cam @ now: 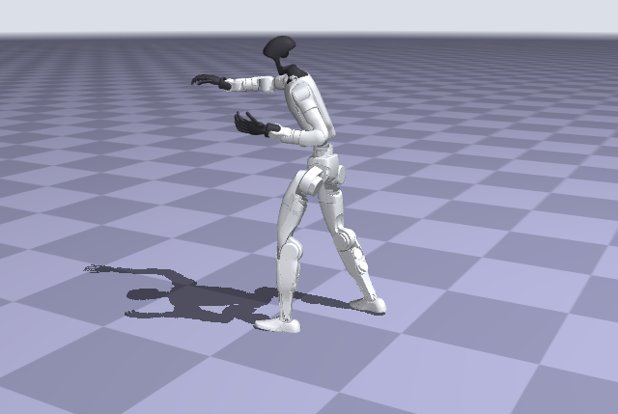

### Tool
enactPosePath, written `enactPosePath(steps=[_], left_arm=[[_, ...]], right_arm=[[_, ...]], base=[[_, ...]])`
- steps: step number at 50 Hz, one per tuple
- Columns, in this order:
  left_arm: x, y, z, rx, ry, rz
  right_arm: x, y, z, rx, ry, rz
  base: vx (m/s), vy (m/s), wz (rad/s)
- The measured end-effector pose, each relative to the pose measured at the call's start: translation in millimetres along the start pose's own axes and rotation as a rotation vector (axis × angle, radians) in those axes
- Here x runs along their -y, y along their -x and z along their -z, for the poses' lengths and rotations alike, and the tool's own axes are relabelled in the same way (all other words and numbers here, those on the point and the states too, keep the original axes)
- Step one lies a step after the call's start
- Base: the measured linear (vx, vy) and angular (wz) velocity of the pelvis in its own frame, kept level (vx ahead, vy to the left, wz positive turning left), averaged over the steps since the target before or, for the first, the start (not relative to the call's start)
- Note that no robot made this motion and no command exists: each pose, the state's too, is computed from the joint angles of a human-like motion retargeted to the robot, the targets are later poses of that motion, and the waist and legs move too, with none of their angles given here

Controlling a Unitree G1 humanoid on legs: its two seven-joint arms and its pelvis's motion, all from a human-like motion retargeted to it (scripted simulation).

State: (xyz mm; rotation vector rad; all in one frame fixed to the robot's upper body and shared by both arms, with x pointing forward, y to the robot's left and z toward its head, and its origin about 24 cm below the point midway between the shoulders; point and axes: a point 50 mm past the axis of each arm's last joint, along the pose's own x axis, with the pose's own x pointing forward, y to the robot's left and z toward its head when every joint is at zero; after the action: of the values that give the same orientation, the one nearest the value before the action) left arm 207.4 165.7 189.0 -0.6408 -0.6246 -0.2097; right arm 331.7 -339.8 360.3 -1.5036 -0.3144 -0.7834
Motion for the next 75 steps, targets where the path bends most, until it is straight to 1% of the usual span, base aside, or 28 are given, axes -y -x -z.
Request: enactPosePath(steps=[3, 6, 8, 11, 13, 15, 16, 19, 21, 23, 25, 26, 28, 29, 33, 35, 40, 43, 46, 48, 50, 52, 53, 56, 61, 65, 70, 75], left_arm=[[-7.5, 21.0, -15.3, 0.001, -0.080, 0.025], [-11.7, 11.5, -10.6, -0.024, -0.212, 0.037], [2.8, -22.4, -1.1, 0.026, -0.384, 0.137], [91.4, -95.5, 36.1, 0.153, -0.338, 0.465], [145.6, -133.8, 65.1, 0.188, -0.562, 0.596], [172.6, -155.2, 86.2, 0.145, -0.684, 0.639], [176.3, -160.4, 91.6, 0.110, -0.663, 0.610], [169.9, -152.7, 94.5, 0.042, -0.381, 0.498], [132.3, -139.6, 82.7, -0.027, -0.046, 0.399], [79.7, -109.8, 80.2, -0.062, 0.049, 0.274], [34.2, -57.7, 96.9, -0.177, 0.678, 0.033], [9.3, -32.1, 97.4, -0.164, 0.633, -0.087], [-81.3, 34.4, 100.1, -0.312, -0.225, -0.587], [-97.8, 59.1, 90.8, -0.349, -0.340, -0.685], [-111.9, 98.9, 48.5, -0.181, -0.191, -0.933], [-70.6, 54.4, 23.1, 0.058, 0.149, -0.575], [-2.1, -27.1, -29.4, 0.290, 0.785, 0.015], [31.2, -79.6, -81.6, 0.489, 0.116, 0.213], [46.1, -177.0, -117.7, 0.572, -0.958, 0.135], [1.4, -236.3, -163.7, 0.441, -1.957, -0.147], [-43.5, -249.7, -189.1, -0.074, -2.952, -0.127], [-80.0, -231.5, -205.2, -0.405, -3.188, -0.095], [-76.7, -229.4, -216.8, -0.345, -3.190, -0.140], [-2.9, -247.7, -213.8, 0.199, -2.693, -0.082], [81.0, -235.8, -120.8, 0.470, -2.337, 0.536], [140.0, -171.1, -64.0, 0.681, -2.049, 1.074], [154.2, -79.3, -41.2, 0.718, -1.528, 1.376], [112.6, -40.5, -27.6, 0.300, -0.966, 1.100]], right_arm=[[19.7, 54.4, 7.7, 0.083, -0.187, 0.255], [25.1, 114.0, 7.7, 0.167, -0.342, 0.209], [32.1, 114.6, 11.2, 0.181, -0.343, 0.175], [34.8, 53.1, 39.6, 0.017, -0.146, 0.289], [28.9, 17.0, 65.7, -0.190, -0.013, 0.304], [29.0, -3.0, 71.3, -0.340, -0.164, 0.165], [31.5, -10.0, 65.2, -0.373, -0.306, 0.141], [70.3, -22.1, 25.2, -0.191, -0.465, 0.403], [85.8, -14.8, -31.5, 0.079, -0.481, 0.509], [95.4, 13.2, -72.7, 0.331, -0.480, 0.574], [90.8, 54.6, -96.5, 0.486, -0.532, 0.607], [88.9, 78.4, -103.6, 0.559, -0.562, 0.627], [93.3, 121.2, -106.0, 0.654, -0.628, 0.708], [89.9, 138.2, -104.1, 0.667, -0.673, 0.701], [70.0, 194.9, -100.7, 0.676, -1.012, 0.535], [53.6, 212.2, -103.6, 0.645, -1.215, 0.361], [11.7, 235.7, -131.7, 0.551, -1.559, -0.058], [15.3, 245.8, -150.6, 0.673, -1.659, -0.193], [23.3, 246.9, -164.4, 0.779, -1.719, -0.258], [22.5, 248.7, -168.6, 0.781, -1.764, -0.276], [18.4, 251.3, -167.1, 0.769, -1.746, -0.279], [13.8, 252.4, -164.7, 0.794, -1.652, -0.301], [13.5, 252.2, -162.4, 0.777, -1.655, -0.277], [8.9, 255.1, -150.1, 0.628, -1.619, -0.167], [7.5, 249.3, -122.7, 0.498, -1.425, -0.011], [28.5, 230.3, -118.7, 0.600, -1.276, 0.171], [58.9, 196.7, -126.1, 0.752, -1.001, 0.353], [74.5, 173.0, -127.3, 0.819, -0.717, 0.300]], base=[[0.50, 0.12, 2.21], [0.49, 0.07, 2.75], [0.34, -0.01, 2.29], [0.19, -0.06, 1.37], [0.13, -0.09, 0.64], [0.16, -0.10, 0.39], [0.20, -0.11, 0.32], [0.24, -0.12, 0.20], [0.29, -0.18, -0.19], [0.30, -0.20, -0.55], [0.29, -0.18, -0.85], [0.28, -0.17, -0.96], [0.28, -0.17, -0.96], [0.28, -0.18, -0.94], [0.30, -0.19, -0.87], [0.32, -0.18, -1.00], [0.32, -0.09, -1.71], [0.25, 0.02, -2.26], [0.17, 0.08, -1.84], [0.16, 0.10, -1.25], [0.17, 0.10, -1.00], [0.20, 0.09, -1.14], [0.22, 0.07, -1.31], [0.18, 0.04, -1.36], [0.13, 0.04, -0.39], [0.06, -0.02, 0.22], [0.01, -0.06, 0.33], [0.05, -0.11, 1.08]])
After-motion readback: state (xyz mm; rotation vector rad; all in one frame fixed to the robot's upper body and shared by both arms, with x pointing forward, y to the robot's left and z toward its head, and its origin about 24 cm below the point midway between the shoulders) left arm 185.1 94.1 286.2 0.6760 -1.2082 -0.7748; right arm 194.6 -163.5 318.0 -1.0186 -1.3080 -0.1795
